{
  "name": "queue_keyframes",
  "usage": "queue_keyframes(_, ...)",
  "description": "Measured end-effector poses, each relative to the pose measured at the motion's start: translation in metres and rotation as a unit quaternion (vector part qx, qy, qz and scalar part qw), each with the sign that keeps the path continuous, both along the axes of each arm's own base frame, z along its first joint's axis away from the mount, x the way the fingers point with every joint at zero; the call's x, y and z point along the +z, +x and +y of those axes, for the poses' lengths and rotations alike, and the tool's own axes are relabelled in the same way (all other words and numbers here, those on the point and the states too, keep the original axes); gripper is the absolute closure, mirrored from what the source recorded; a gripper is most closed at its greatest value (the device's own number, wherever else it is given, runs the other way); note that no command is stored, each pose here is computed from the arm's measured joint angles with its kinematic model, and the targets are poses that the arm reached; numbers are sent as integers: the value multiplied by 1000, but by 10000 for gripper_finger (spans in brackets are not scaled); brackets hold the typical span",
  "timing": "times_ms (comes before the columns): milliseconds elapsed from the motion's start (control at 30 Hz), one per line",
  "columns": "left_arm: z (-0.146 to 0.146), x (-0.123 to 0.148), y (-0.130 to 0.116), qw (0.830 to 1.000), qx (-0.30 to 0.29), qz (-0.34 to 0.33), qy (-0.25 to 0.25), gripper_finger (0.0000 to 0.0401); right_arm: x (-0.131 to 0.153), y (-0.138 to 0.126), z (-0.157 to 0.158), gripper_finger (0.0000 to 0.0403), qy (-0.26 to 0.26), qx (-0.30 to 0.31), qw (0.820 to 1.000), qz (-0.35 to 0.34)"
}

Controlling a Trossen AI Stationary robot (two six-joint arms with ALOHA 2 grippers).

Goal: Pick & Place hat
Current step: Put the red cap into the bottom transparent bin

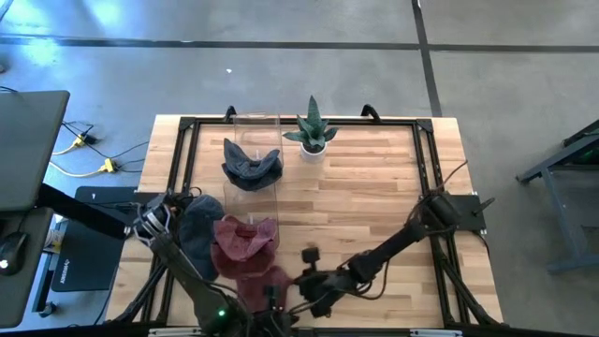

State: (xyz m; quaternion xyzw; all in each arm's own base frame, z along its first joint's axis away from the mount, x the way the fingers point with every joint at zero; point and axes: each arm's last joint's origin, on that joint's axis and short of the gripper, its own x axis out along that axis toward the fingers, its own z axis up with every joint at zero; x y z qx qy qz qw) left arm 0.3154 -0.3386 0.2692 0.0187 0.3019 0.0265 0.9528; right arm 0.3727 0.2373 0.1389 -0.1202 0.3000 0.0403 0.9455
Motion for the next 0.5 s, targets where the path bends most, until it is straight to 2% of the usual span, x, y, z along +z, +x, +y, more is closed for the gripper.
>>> queue_keyframes(167,0,20,2,998,14,-44,42,401,14,-63,-10,397,-49,-31,998,32)
queue_keyframes(300,1,27,3,994,29,-71,77,401,26,-121,-36,398,-30,-54,997,40)
queue_keyframes(400,10,30,13,989,45,-86,111,401,45,-149,-55,398,-24,-48,998,21)
queue_keyframes(500,26,32,30,984,72,-94,134,401,67,-165,-79,398,-66,-58,996,-10)
